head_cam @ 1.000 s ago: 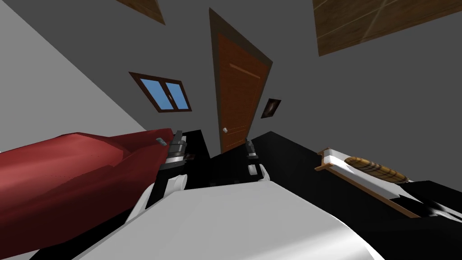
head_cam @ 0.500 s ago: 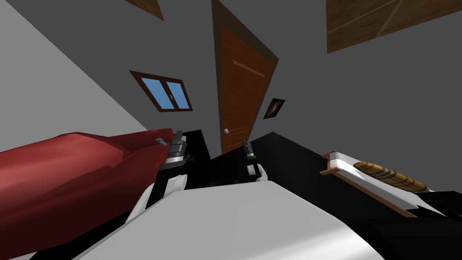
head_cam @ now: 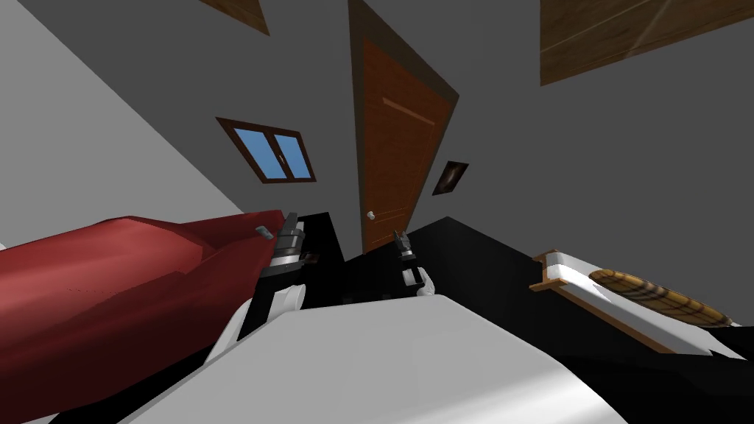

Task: Pull the door open

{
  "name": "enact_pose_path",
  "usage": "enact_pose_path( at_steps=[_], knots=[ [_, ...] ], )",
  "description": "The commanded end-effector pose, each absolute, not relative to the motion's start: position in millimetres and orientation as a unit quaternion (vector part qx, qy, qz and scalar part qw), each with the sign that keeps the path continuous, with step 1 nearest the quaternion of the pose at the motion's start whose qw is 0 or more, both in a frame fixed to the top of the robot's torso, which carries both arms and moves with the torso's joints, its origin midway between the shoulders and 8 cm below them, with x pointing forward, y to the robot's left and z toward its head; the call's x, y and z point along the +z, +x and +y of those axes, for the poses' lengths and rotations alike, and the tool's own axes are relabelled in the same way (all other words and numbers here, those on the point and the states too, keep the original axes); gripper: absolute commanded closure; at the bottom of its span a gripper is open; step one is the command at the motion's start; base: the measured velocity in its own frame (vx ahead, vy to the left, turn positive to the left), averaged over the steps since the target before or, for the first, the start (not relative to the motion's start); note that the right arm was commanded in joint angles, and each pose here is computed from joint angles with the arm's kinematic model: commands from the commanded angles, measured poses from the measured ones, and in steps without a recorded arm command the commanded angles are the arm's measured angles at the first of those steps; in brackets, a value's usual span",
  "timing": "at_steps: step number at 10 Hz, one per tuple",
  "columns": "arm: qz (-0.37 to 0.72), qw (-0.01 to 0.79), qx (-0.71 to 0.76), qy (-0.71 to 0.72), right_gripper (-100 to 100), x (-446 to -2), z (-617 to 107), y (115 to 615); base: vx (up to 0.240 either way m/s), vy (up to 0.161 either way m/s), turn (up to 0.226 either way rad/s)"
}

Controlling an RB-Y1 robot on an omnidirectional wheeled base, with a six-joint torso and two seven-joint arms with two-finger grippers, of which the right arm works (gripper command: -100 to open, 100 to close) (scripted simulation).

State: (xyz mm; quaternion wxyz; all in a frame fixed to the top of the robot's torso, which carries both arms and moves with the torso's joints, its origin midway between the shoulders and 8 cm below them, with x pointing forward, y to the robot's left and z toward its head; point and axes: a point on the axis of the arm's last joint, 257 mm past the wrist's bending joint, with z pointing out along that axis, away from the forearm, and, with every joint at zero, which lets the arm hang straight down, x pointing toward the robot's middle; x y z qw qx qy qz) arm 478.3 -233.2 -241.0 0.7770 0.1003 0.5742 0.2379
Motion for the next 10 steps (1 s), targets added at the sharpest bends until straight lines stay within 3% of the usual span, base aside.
enact_pose_path(
  at_steps=[1, 10],
  knots=[
    [0.586, 0.774, 0.223, 0.085, -100, -253, -228, 482, 0.079, 0.012, 0.043],
    [0.639, 0.751, 0.167, 0.016, -100, -311, -201, 490, 0.080, 0.009, 0.032]
  ],
)
